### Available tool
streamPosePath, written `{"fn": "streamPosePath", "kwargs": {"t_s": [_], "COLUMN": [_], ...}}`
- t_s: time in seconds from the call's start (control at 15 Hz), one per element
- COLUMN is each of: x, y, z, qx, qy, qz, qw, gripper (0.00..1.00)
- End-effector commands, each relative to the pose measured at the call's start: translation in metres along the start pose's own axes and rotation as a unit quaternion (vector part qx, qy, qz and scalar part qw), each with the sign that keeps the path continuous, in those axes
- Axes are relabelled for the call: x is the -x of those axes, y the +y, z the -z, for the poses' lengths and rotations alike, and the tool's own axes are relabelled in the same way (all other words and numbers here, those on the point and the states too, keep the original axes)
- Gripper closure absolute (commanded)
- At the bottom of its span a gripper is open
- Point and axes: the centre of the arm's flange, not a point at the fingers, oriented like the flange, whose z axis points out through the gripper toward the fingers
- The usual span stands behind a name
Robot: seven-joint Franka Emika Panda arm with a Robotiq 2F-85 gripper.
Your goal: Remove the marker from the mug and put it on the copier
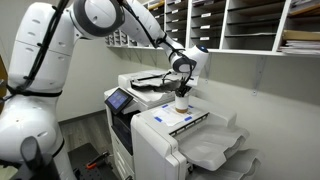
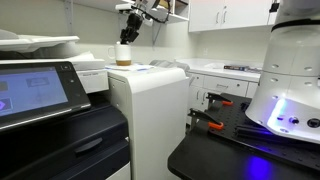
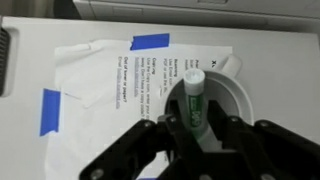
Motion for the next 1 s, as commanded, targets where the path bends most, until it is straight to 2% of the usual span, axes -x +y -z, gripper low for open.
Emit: {"fn": "streamPosePath", "kwargs": {"t_s": [0.0, 0.07, 0.13, 0.2, 0.53, 0.6, 0.67, 0.93], "x": [-0.007, -0.009, -0.012, -0.015, -0.025, -0.025, -0.025, -0.024], "y": [-0.007, -0.007, -0.007, -0.006, -0.004, -0.003, -0.003, -0.004], "z": [-0.001, -0.001, -0.001, -0.002, 0.001, 0.002, 0.001, -0.004], "qx": [0.005, 0.004, 0.004, 0.003, 0.005, 0.008, 0.010, 0.010], "qy": [-0.021, -0.030, -0.039, -0.051, -0.080, -0.079, -0.076, -0.070], "qz": [0.001, 0.004, 0.004, 0.006, 0.020, 0.023, 0.022, 0.025], "qw": [0.9998, 0.9995, 0.9992, 0.9987, 0.9966, 0.9966, 0.9968, 0.9972], "gripper": [0.87, 0.83, 0.88, 0.99, 0.99, 0.74, 0.73, 0.46]}}
